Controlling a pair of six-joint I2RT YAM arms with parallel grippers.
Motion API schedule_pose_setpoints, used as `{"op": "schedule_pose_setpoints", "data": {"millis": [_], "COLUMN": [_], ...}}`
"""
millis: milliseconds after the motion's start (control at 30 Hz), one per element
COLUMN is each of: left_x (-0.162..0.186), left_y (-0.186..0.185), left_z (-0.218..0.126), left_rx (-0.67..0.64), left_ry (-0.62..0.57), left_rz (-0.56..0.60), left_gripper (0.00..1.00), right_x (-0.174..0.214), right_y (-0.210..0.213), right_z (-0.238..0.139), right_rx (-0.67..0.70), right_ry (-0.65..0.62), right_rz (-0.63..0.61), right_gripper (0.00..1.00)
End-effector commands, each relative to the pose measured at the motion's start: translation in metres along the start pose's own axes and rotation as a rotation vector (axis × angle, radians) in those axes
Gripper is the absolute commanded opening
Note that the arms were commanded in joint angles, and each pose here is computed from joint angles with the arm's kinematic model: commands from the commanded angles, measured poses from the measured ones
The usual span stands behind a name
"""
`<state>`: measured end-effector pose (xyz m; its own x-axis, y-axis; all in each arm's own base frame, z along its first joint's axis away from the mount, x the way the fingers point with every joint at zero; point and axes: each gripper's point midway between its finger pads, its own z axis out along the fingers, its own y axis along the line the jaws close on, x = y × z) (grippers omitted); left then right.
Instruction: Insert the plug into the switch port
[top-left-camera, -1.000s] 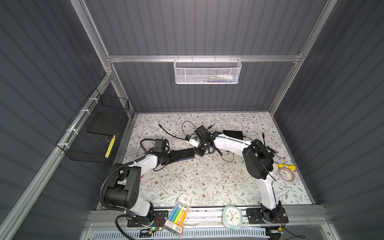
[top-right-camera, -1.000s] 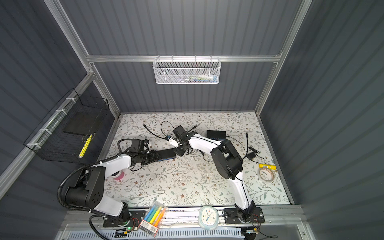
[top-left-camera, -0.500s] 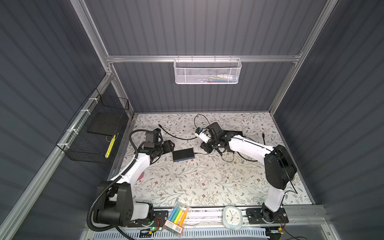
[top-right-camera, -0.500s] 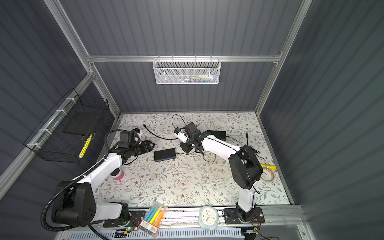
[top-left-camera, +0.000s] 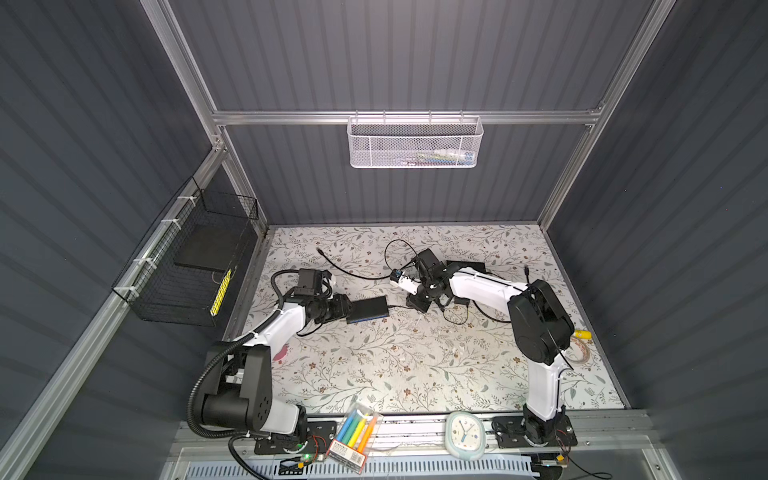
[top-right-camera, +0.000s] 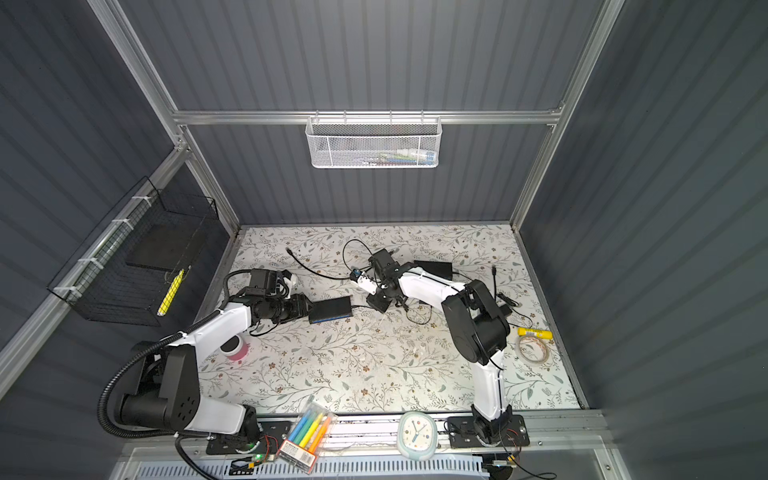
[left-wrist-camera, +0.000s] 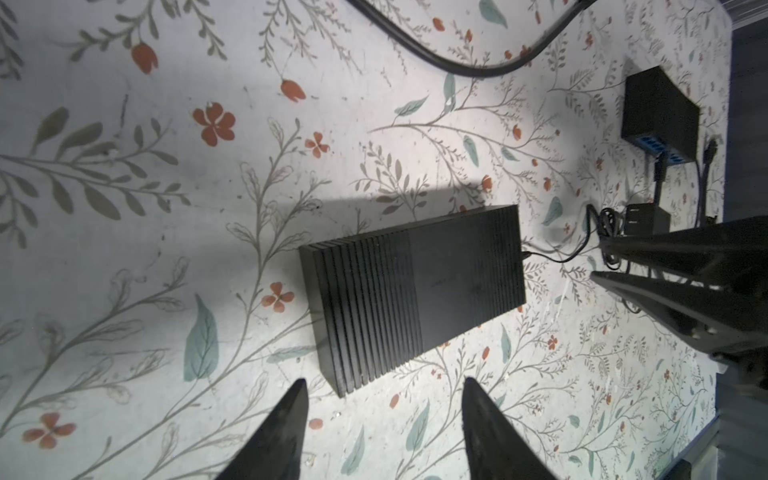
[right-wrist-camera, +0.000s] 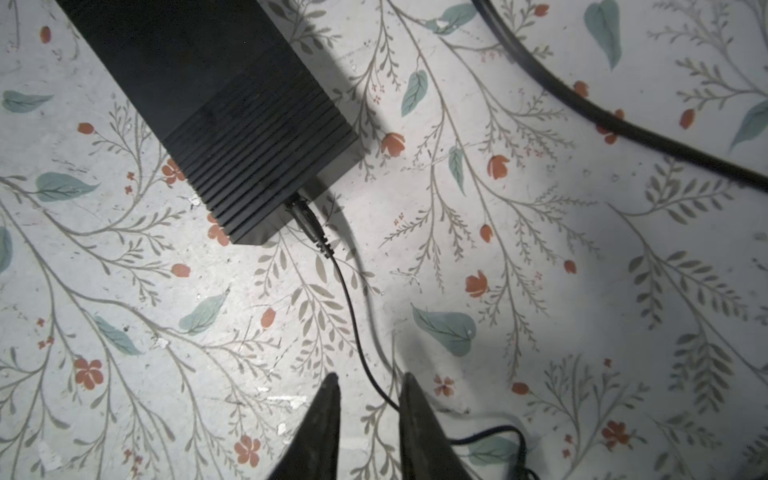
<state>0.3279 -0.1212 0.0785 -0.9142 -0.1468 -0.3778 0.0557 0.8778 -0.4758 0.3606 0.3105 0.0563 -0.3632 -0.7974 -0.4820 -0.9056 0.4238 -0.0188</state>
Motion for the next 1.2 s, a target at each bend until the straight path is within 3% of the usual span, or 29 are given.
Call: {"op": "schedule_pose_setpoints", "data": {"millis": [0, 533, 1167], "left_x": [-0.007, -0.007, -0.012], "left_y": [0.005, -0.001, -0.005], "left_z": [0.001, 0.028, 0.039], "left_rx": [-0.047, 0.005, 0.040], "left_ry": [0.012, 0.051, 0.042], "left_rz": [0.013, -0.003, -0.005], "left_gripper": [0.59, 0.57, 0.55], "right_x": [-0.004, -0.019, -0.017], "right_y": [0.009, 0.005, 0.033], "right_z": [0.007, 0.035, 0.047], "right_rx": [-0.063, -0.105, -0.198], "right_ry": [-0.011, -0.004, 0.026], "right_rz": [-0.071, -0.135, -0.162], "right_gripper": [0.28, 0.27, 0.21]}}
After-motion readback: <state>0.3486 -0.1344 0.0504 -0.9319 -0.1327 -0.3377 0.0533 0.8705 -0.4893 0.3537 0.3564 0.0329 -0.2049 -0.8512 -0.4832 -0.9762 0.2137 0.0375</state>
